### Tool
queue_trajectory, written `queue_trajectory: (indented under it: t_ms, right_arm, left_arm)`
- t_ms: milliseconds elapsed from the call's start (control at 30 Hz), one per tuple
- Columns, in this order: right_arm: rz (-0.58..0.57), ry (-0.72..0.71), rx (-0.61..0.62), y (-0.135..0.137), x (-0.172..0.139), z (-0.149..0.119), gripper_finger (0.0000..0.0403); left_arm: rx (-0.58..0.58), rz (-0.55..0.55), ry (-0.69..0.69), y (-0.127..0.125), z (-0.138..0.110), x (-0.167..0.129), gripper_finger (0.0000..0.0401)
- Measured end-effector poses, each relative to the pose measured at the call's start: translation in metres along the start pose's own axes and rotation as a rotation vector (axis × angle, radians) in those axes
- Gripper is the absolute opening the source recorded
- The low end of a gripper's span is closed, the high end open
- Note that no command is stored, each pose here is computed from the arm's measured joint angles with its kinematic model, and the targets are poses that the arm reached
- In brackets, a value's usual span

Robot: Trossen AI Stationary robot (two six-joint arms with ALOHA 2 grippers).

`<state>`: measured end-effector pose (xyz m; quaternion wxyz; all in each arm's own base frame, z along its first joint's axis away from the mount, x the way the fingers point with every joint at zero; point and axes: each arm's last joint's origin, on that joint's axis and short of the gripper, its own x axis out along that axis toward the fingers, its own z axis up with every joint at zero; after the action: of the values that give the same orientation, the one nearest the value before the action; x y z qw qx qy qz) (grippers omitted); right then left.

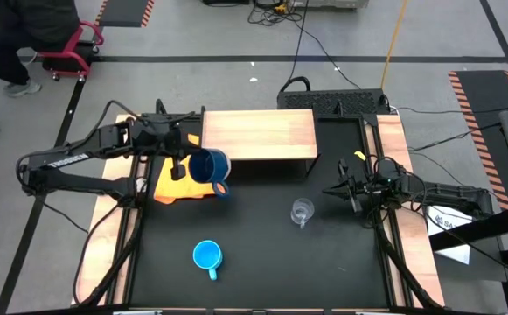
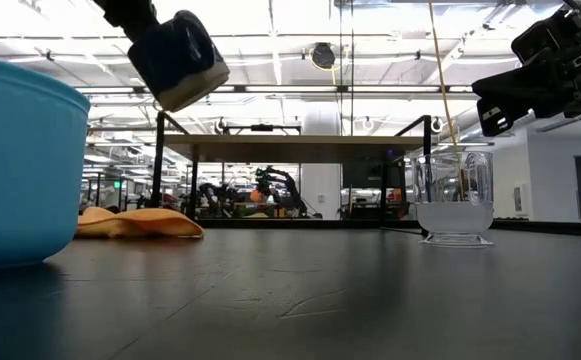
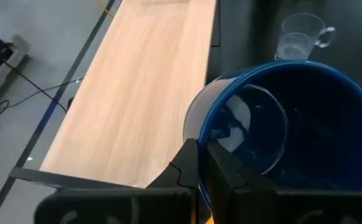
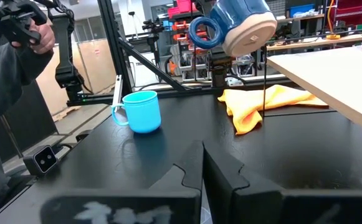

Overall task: Stack small to large cups/mugs on shelf
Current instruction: Put the dark blue mug on the shelf

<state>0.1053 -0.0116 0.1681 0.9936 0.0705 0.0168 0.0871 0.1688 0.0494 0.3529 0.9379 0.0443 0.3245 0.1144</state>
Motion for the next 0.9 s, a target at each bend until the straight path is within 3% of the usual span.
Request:
queue_trajectory:
  t_ms: [367, 900]
  right_arm:
    - [0.000, 0.000, 0.003, 0.000, 0.000, 0.000, 0.0000]
    - [0.000, -0.002, -0.002, 0.000, 0.000, 0.000, 0.0000]
  left_arm:
    - [-0.013, -0.003, -0.003, 0.000, 0.000, 0.000, 0.0007]
    - [0.016, 0.107, -0.211, 0.015, 0.021, -0.003, 0.0007]
